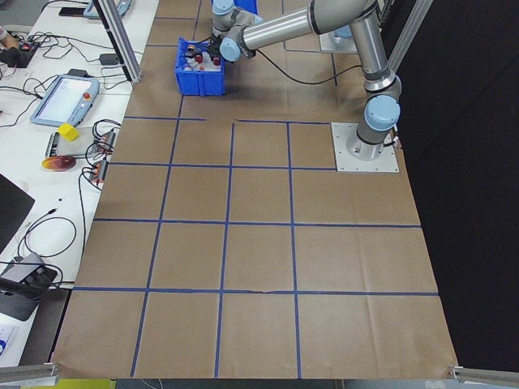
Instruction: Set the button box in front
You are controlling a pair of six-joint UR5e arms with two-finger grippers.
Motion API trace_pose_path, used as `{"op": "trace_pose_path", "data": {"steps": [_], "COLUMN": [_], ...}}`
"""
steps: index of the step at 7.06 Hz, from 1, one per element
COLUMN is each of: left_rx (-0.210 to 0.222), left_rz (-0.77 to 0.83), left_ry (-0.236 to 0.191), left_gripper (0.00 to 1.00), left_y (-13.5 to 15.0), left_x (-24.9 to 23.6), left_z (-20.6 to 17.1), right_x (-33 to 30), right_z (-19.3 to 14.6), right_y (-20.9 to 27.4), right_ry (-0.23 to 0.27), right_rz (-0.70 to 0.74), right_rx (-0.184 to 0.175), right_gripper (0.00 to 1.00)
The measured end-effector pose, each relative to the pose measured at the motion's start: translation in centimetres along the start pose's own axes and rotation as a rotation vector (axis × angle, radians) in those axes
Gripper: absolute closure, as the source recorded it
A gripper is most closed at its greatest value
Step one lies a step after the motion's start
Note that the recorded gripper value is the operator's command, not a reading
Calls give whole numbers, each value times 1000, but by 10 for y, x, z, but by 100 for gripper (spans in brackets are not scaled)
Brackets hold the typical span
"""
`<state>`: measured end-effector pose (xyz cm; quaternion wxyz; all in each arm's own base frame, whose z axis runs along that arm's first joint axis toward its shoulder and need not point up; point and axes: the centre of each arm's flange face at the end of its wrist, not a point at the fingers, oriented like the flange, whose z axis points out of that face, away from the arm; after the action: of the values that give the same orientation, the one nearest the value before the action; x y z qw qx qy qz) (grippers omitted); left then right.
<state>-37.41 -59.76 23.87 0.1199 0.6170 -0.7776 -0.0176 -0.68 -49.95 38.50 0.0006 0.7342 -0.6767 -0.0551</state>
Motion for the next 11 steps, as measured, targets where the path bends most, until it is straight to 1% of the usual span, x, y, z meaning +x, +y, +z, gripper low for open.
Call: {"op": "trace_pose_path", "data": {"steps": [1,3,4,5,6,7,8,9,10,11], "left_rx": [10,25,27,30,35,46,91,145,158,142], "left_rz": [-3,-7,-3,4,21,88,239,394,506,615], "left_ry": [2,20,15,-7,-36,-68,-92,-142,-230,-295], "left_gripper": [25,25,24,24,18,10,20,24,15,1], "left_y": [0,4,6,8,9,10,7,0,-14,-37], "left_x": [0,-1,-3,-6,-5,-4,-7,-20,-40,-57], "left_z": [0,-16,-32,-55,-83,-113,-148,-182,-216,-248], "right_x": [-7,-39,-58,-79,-101,-122,-142,-155,-162,-166], "right_z": [0,3,9,17,25,32,39,42,42,41], "right_y": [-2,-12,-20,-29,-39,-50,-62,-78,-98,-119], "right_ry": [1,1,-4,-11,-14,-13,-9,-2,11,26], "right_rz": [-13,-19,-18,-6,32,80,115,140,160,175], "right_rx": [0,0,2,4,7,11,15,13,8,4], "right_gripper": [94,94,94,94,94,94,94,94,94,94]}}
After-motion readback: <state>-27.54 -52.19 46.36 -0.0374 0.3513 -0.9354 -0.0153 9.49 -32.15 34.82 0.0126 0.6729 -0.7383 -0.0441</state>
